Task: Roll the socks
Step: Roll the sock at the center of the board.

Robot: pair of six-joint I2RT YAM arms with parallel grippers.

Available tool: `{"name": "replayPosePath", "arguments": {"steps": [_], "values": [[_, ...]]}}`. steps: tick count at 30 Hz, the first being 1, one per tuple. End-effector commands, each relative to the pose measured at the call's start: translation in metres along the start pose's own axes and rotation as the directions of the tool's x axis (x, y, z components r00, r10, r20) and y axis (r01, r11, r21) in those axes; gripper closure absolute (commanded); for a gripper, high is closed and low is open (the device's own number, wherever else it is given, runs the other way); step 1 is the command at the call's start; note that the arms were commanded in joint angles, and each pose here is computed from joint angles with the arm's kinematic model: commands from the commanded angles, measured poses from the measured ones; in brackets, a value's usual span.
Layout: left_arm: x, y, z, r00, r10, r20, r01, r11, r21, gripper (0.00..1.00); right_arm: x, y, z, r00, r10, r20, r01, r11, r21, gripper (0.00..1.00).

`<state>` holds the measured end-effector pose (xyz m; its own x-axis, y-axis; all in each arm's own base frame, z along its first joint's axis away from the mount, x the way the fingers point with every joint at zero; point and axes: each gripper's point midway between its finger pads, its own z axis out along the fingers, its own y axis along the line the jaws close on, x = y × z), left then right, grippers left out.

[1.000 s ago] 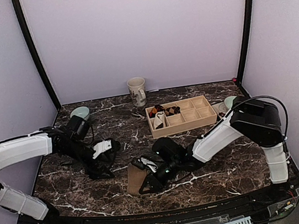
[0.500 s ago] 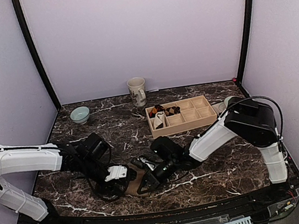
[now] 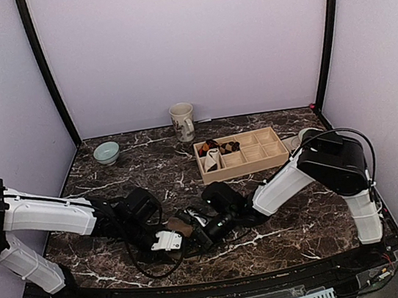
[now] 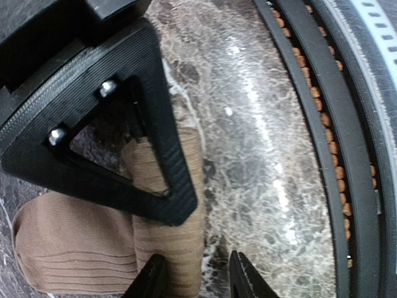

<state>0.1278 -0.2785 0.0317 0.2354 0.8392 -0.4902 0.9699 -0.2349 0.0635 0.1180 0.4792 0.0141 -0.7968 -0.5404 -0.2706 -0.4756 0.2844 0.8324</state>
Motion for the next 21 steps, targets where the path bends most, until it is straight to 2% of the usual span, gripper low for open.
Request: {"name": "replayPosePath", "arguments": {"steps": [1,9,11,12,14,15,16,17,21], "values": [[0.015,0.014,0.009,0.997,-0.009,-0.072,0.003,0.997,-0.082,0.62,0.09,-0.099,0.0,0.94,0.313,-0.137,-0.257,0.912,0.32,0.88],[0.018,0.015,0.009,0.997,-0.005,-0.076,-0.003,0.995,-0.096,0.62,0.09,-0.1,0.0,0.942,0.307,-0.136,-0.254,0.916,0.311,0.87],[0.023,0.012,0.012,0.995,-0.001,-0.096,-0.006,0.997,-0.078,0.71,0.086,-0.099,-0.001,0.947,0.297,-0.124,-0.248,0.918,0.309,0.87],[0.025,0.01,0.014,0.994,-0.004,-0.106,-0.003,0.998,-0.066,0.79,0.082,-0.097,-0.002,0.952,0.285,-0.111,-0.241,0.922,0.302,0.85],[0.031,0.007,0.017,0.991,-0.013,-0.13,0.007,0.999,-0.046,0.97,0.071,-0.093,-0.006,0.966,0.249,-0.072,-0.217,0.93,0.298,0.71],[0.032,0.006,0.018,0.99,-0.016,-0.137,0.011,0.999,-0.038,1.0,0.064,-0.09,-0.01,0.973,0.225,-0.044,-0.203,0.934,0.293,0.48],[0.033,0.004,0.018,0.99,-0.02,-0.142,0.017,1.0,-0.025,1.0,0.059,-0.088,-0.013,0.979,0.201,-0.019,-0.187,0.938,0.292,0.07],[0.033,0.003,0.019,0.989,-0.022,-0.144,0.019,1.0,-0.018,1.0,0.052,-0.084,-0.018,0.985,0.172,0.012,-0.168,0.943,0.288,0.01],[0.031,-0.003,0.018,0.991,-0.035,-0.131,0.037,0.999,0.01,1.0,0.027,-0.068,-0.044,0.987,0.047,0.15,-0.093,0.944,0.316,0.01]]}}
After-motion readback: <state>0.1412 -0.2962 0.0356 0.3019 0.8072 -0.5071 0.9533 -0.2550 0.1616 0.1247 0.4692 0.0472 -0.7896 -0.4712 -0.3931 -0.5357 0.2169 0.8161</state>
